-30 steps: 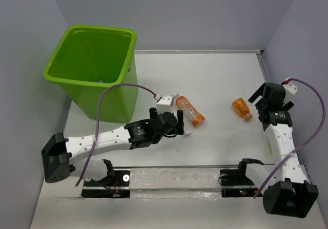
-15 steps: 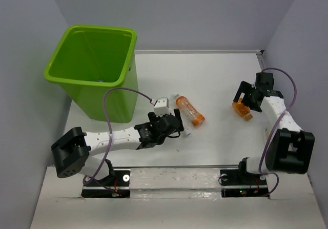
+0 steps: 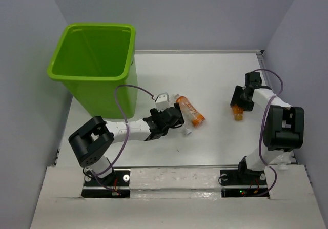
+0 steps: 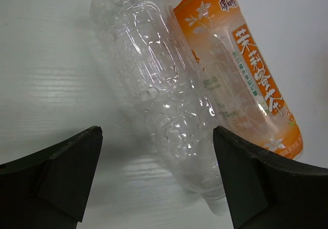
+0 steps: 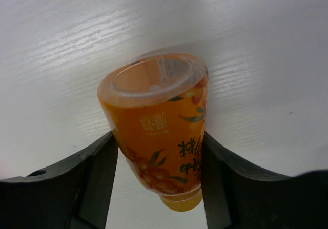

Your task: Put the plastic bottles in the bin

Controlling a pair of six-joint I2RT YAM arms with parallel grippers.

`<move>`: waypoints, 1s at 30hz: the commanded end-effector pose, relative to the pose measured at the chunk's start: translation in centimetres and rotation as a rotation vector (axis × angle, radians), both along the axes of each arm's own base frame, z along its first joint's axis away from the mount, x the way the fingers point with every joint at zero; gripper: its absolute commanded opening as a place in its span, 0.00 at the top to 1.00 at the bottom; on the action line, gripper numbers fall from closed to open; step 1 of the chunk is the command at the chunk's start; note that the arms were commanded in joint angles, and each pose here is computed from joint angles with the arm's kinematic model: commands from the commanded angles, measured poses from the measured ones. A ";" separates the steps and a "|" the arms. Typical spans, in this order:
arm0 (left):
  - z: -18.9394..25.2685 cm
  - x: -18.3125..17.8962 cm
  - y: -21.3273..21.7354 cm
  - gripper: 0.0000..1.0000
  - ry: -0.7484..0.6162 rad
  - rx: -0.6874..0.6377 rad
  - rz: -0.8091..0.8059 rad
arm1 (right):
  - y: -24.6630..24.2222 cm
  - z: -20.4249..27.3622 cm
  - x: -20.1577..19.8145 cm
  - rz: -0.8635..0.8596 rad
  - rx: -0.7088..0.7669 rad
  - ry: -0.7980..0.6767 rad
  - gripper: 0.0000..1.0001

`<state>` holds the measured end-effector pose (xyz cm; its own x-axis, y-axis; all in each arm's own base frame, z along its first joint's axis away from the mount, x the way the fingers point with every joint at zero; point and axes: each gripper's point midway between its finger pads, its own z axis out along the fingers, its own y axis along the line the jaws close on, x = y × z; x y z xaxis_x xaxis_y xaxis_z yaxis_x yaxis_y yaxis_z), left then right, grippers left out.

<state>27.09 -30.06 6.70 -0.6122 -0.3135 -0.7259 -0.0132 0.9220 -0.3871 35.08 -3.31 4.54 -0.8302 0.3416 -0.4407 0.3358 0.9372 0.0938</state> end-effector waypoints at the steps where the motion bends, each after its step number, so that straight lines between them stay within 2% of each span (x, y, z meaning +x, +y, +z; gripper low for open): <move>1: 0.4 1.4 -0.8 0.01 -0.026 0.015 -0.002 | 3.0 0.6 1.3 0.019 0.094 -0.099 0.50; 2: 0.2 1.5 -0.8 0.01 -0.024 0.019 0.002 | 3.3 0.6 0.8 0.016 0.108 -0.109 0.54; 3: -0.2 1.6 -0.7 0.01 -0.019 0.029 0.004 | 4.0 1.0 1.0 0.012 0.123 -0.137 0.64; 5: -0.5 2.0 -0.5 0.01 -0.017 0.039 0.018 | 4.8 1.7 0.7 0.020 0.151 -0.180 0.74; 10: -0.8 2.9 0.0 0.01 -0.019 0.050 0.043 | 7.0 2.1 -0.6 0.060 0.197 -0.220 0.76; 15: -1.4 4.6 1.1 0.01 -0.056 0.086 0.099 | 8.7 2.6 -2.0 0.051 0.292 -0.292 0.94; 17: -1.6 5.1 1.5 0.02 -0.073 0.113 0.124 | 9.3 3.0 -2.4 0.060 0.310 -0.315 0.94; 21: -1.7 4.9 2.5 0.17 -0.076 0.136 0.139 | 9.7 5.2 -3.3 0.085 0.319 -0.382 0.94; 23: -1.9 4.3 3.1 0.29 -0.069 0.138 0.133 | 9.8 7.3 -3.6 0.095 0.322 -0.442 0.94; 26: -0.6 3.2 3.8 0.43 -0.071 0.122 0.109 | 10.3 10.1 -4.0 0.118 0.337 -0.512 0.94; 29: 3.0 2.3 3.7 0.56 -0.122 0.079 0.074 | 12.0 12.9 -4.3 0.170 0.387 -0.573 0.94; 30: 5.7 1.5 3.1 0.57 -0.174 0.058 0.030 | 12.7 15.1 -4.2 0.192 0.413 -0.623 0.94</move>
